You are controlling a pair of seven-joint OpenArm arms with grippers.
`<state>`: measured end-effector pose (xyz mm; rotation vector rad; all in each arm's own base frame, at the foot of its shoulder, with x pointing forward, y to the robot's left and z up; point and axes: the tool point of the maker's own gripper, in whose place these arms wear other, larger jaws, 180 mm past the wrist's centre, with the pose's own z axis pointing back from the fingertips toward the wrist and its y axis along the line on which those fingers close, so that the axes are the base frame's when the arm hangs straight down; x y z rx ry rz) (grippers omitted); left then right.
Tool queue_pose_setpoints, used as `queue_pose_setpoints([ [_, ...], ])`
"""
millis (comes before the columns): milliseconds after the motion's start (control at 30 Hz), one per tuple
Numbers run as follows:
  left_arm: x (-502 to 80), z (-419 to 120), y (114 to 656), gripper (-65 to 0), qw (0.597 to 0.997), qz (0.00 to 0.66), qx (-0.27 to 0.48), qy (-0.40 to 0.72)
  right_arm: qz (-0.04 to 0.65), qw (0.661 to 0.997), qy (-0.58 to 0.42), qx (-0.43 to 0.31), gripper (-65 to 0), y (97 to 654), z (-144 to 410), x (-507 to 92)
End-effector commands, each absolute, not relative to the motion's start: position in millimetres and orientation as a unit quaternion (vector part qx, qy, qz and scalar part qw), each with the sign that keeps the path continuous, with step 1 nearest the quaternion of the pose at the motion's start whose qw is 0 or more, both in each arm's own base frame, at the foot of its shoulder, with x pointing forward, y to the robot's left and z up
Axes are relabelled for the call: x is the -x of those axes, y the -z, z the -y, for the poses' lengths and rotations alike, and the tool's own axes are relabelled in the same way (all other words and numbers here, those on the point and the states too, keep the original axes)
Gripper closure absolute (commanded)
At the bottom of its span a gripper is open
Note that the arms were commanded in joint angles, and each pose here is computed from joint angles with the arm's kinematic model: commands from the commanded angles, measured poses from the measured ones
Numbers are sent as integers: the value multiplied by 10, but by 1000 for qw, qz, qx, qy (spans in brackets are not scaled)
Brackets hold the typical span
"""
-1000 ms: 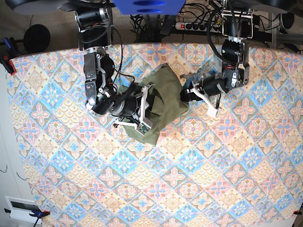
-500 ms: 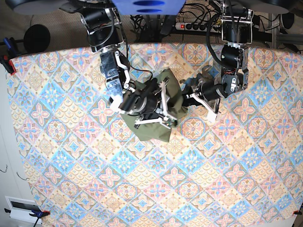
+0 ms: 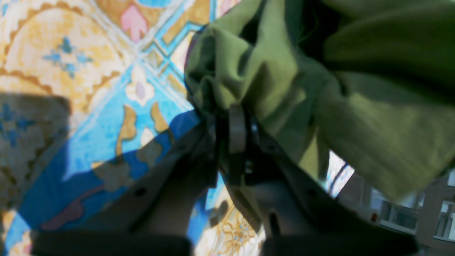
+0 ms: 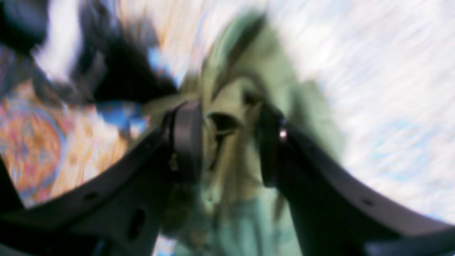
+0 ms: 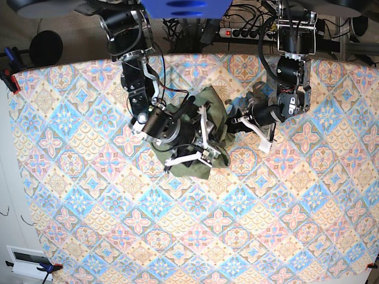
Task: Layout the t-shirt on the table in an organized manner, then fold the t-shirt properly
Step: 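Press and tuck the folded bundle with both grippers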
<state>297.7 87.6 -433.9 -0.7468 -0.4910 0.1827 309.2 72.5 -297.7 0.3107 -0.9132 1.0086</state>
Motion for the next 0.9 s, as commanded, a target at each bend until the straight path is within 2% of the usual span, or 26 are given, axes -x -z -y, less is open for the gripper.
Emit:
queue_pose_setpoints([
  [0, -3049, -981, 4300, -19, 903, 251, 338, -86, 430, 760, -462, -154, -242, 2916, -773, -3040],
  [233, -2992, -1030, 4095, -19, 900, 279, 329, -59, 418, 768, -457, -160, -241, 3013, -753, -2978],
  [433, -2919, -1250, 4107, -20, 902, 286, 313, -79, 444, 781, -414, -150, -239, 2940, -507, -3281],
  [600, -2920, -1261, 4097, -19, 902, 287, 312, -78, 424, 798, -404, -146, -237, 3086, -423, -3460],
  [767, -2914, -1327, 4067, -19, 895, 292, 323, -100, 409, 807, -401, -143, -166, 3160, -386, -3657],
  [867, -2905, -1310, 4063, -19, 893, 291, 328, -103, 406, 807, -404, -145, -150, 3157, -427, -3715],
])
